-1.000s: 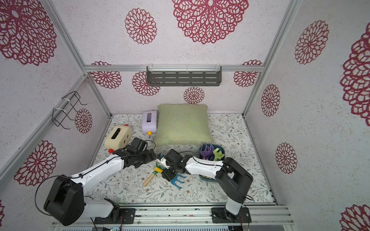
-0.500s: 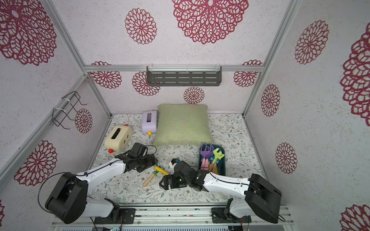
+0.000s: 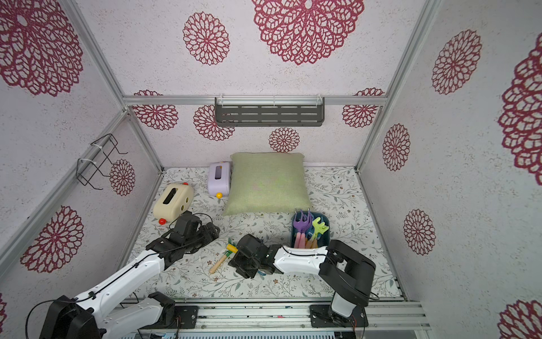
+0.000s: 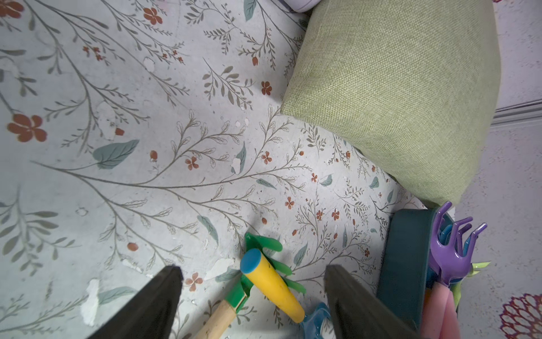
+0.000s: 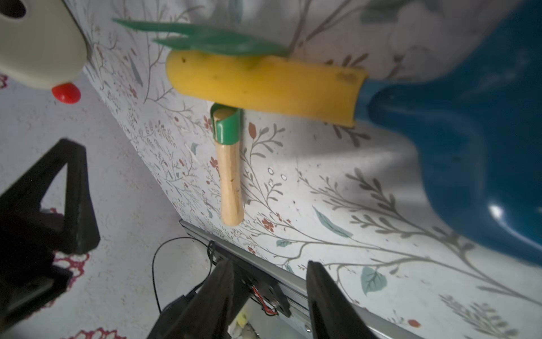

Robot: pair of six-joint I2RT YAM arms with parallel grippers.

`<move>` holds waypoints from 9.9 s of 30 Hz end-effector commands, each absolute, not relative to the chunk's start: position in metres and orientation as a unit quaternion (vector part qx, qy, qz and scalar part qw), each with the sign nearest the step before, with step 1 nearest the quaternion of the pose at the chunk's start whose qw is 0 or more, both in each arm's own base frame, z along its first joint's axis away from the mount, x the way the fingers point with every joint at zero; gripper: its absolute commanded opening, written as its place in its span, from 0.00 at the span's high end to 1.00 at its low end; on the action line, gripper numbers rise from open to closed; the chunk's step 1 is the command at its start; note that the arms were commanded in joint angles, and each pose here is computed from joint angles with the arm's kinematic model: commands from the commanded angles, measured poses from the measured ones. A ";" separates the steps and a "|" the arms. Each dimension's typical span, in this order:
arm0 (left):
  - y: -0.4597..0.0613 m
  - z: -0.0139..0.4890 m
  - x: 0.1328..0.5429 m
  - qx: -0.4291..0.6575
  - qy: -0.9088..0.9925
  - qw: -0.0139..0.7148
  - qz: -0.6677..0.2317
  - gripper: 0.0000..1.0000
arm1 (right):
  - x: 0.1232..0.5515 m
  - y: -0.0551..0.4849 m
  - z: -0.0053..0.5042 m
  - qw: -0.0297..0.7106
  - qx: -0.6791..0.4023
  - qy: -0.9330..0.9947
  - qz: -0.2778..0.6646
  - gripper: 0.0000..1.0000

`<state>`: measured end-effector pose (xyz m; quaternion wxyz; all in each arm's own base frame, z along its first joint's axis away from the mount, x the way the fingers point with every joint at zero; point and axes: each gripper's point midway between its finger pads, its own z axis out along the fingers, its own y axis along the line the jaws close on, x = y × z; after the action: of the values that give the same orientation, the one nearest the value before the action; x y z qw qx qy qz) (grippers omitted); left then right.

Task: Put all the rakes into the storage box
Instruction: Pick up the rake at the center of the board, then place the rake in the storage box, then pick up the rake at the center of the board, then place the rake in the storage box.

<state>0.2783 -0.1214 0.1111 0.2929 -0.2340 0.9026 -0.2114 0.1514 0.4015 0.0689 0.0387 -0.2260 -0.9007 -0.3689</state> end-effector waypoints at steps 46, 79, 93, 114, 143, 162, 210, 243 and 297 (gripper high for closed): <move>-0.111 0.112 0.247 -0.241 0.895 0.293 -0.237 0.17 | 0.251 0.348 -0.018 0.017 -0.404 -0.906 -0.125 0.50; -0.103 0.111 0.242 -0.259 0.894 0.291 -0.223 0.17 | 0.303 0.356 0.085 -0.127 -0.311 -0.926 -0.170 0.93; -0.102 0.113 0.243 -0.266 0.894 0.289 -0.215 0.17 | 0.248 0.299 0.185 -0.255 -0.035 -0.933 -0.252 0.99; -0.150 0.116 0.261 -0.219 0.913 0.280 -0.203 0.16 | 0.225 0.101 0.130 -0.216 0.005 -0.976 -0.008 0.99; -0.153 0.116 0.263 -0.207 0.917 0.278 -0.197 0.16 | 0.245 0.062 0.117 -0.199 -0.026 -0.978 0.060 0.56; -0.134 0.126 0.268 -0.221 0.906 0.311 -0.182 0.01 | 0.240 0.130 0.197 -0.286 0.034 -0.946 -0.145 0.25; -0.092 0.106 0.247 -0.281 0.892 0.300 -0.188 0.03 | 0.220 0.316 0.037 -0.149 0.377 -0.914 -0.003 0.43; -0.103 0.108 0.259 -0.273 0.894 0.294 -0.200 0.03 | 0.226 0.149 0.168 -0.349 -0.018 -0.926 -0.141 0.94; -0.104 0.136 0.263 -0.264 0.890 0.312 -0.203 0.02 | 0.234 0.112 0.172 -0.349 -0.066 -0.927 -0.123 0.02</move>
<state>0.2578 -0.1063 0.1160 0.2901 -0.2682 0.8960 -0.2027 0.2284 0.1094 0.1484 -0.3210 -0.0767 -0.9378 -0.1075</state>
